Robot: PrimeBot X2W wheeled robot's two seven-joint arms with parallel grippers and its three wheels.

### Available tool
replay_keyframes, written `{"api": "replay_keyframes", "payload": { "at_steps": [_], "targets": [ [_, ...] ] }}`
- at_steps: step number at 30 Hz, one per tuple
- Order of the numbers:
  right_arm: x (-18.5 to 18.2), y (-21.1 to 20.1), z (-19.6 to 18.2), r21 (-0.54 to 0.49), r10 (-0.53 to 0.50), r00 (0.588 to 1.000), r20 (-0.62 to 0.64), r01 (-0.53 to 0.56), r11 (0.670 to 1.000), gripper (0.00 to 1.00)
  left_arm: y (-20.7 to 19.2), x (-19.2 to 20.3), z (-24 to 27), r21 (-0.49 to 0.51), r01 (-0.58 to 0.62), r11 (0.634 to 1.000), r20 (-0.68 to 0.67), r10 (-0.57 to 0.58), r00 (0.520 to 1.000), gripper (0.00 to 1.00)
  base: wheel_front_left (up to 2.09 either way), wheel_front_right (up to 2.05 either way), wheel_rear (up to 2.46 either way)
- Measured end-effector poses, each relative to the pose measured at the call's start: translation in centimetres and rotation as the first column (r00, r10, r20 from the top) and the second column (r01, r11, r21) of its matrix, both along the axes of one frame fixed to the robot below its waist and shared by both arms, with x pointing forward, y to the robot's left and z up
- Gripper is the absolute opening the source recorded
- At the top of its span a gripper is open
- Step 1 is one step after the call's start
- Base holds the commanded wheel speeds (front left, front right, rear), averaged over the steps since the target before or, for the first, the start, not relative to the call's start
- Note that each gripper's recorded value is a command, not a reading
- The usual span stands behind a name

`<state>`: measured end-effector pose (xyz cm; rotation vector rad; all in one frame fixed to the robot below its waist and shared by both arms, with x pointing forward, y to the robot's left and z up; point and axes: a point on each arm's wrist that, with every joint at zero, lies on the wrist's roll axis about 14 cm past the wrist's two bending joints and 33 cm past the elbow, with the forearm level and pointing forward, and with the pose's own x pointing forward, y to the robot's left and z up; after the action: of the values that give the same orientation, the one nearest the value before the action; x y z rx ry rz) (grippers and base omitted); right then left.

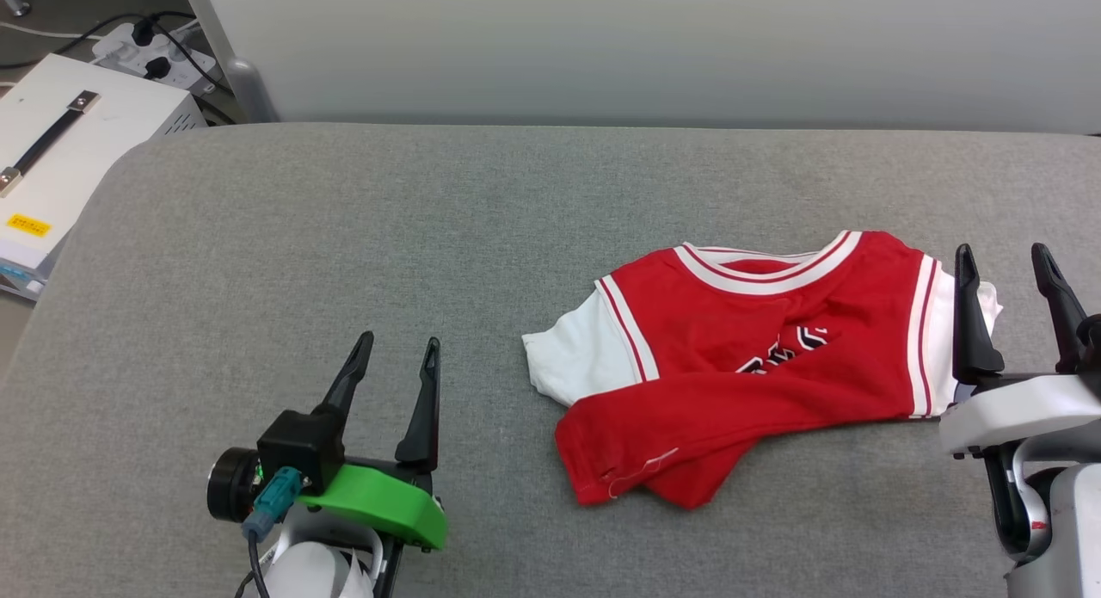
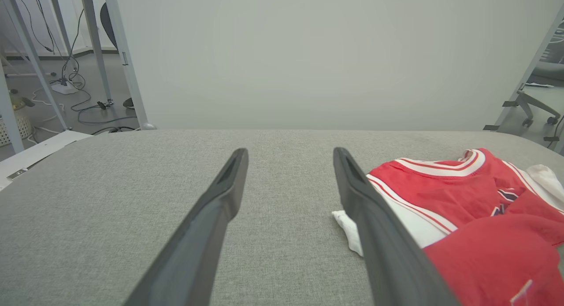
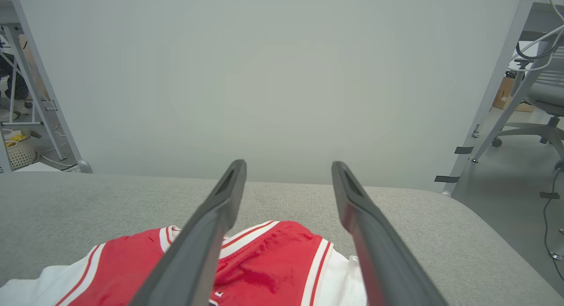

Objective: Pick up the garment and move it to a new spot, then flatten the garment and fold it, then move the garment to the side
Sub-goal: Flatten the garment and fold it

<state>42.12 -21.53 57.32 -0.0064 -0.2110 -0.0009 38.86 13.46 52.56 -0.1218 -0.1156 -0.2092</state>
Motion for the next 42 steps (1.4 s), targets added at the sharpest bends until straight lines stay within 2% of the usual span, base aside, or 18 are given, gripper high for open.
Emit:
{"api": "replay_keyframes", "payload": {
  "at_steps": [5, 10, 12, 15, 19, 30, 31, 32, 34, 36, 39, 42],
  "targets": [
    [-0.3, -0.2, -0.2, -0.009, -0.013, 1.0, 0.002, 0.013, 1.0, 1.0, -1.9, 0.6, -1.5, -0.001, 0.071, 0.997, -0.062, -0.071, 0.996, 1.0, 0.0, 0.0, 0.0],
    [0.0, -0.8, -0.6, -0.029, -0.034, 0.999, -0.007, 0.033, 0.999, 1.0, -4.9, 3.4, -2.6, 0.052, 0.199, 0.979, -0.219, -0.183, 0.958, 1.0, 0.0, 0.0, 0.0],
    [0.1, -0.8, -1.0, -0.033, -0.034, 0.999, -0.017, 0.034, 0.999, 1.0, -5.8, 4.4, -3.5, 0.055, 0.238, 0.97, -0.317, -0.209, 0.925, 1.0, 0.0, 0.0, 0.0],
    [0.3, -0.6, -1.8, -0.036, -0.032, 0.999, -0.039, 0.03, 0.999, 1.0, -7.1, 5.3, -5.8, 0.093, 0.308, 0.947, -0.477, -0.229, 0.849, 1.0, 0.0, 0.0, 0.0],
    [0.2, -0.8, -2.7, -0.036, -0.039, 0.997, -0.061, 0.036, 0.999, 1.0, -7.4, 5.7, -8.6, 0.137, 0.357, 0.924, -0.622, -0.201, 0.757, 1.0, 0.0, 0.0, 0.0],
    [-0.7, -2.9, -4.7, -0.041, -0.105, 0.989, -0.105, 0.101, 0.994, 1.0, -8.0, 6.6, -13.5, 0.195, 0.41, 0.891, -0.731, -0.146, 0.666, 1.0, 0.0, 0.0, 0.0],
    [-0.8, -3.0, -4.8, -0.041, -0.108, 0.988, -0.108, 0.104, 0.994, 1.0, -8.1, 6.6, -13.7, 0.206, 0.421, 0.883, -0.736, -0.144, 0.662, 0.27, 0.0, 0.0, 0.0],
    [-0.9, -3.2, -4.9, -0.041, -0.112, 0.987, -0.112, 0.108, 0.993, 1.0, -8.2, 6.6, -14.0, 0.215, 0.43, 0.877, -0.74, -0.141, 0.658, 0.0, 0.0, 0.0, 0.0],
    [-0.9, -3.2, -5.0, -0.04, -0.116, 0.987, -0.113, 0.112, 0.993, 1.0, -8.3, 6.5, -14.1, 0.217, 0.441, 0.871, -0.743, -0.146, 0.653, 0.0, 0.0, 0.0, 0.0],
    [-1.0, -3.3, -5.0, -0.04, -0.118, 0.987, -0.112, 0.114, 0.993, 1.0, -8.4, 6.7, -13.7, 0.214, 0.43, 0.877, -0.724, -0.153, 0.673, 0.0, 0.0, 0.0, 0.0],
    [-1.1, -3.3, -4.7, -0.041, -0.119, 0.987, -0.106, 0.115, 0.993, 1.0, -7.4, 7.5, -12.8, 0.227, 0.371, 0.9, -0.675, -0.129, 0.726, 0.0, 0.0, 0.0, 0.0],
    [-1.1, -3.1, -4.5, -0.037, -0.113, 0.988, -0.101, 0.109, 0.993, 1.0, -5.3, 8.9, -10.7, 0.241, 0.278, 0.93, -0.587, -0.088, 0.805, 0.0, 0.0, 0.0, 0.0]
  ]
}}
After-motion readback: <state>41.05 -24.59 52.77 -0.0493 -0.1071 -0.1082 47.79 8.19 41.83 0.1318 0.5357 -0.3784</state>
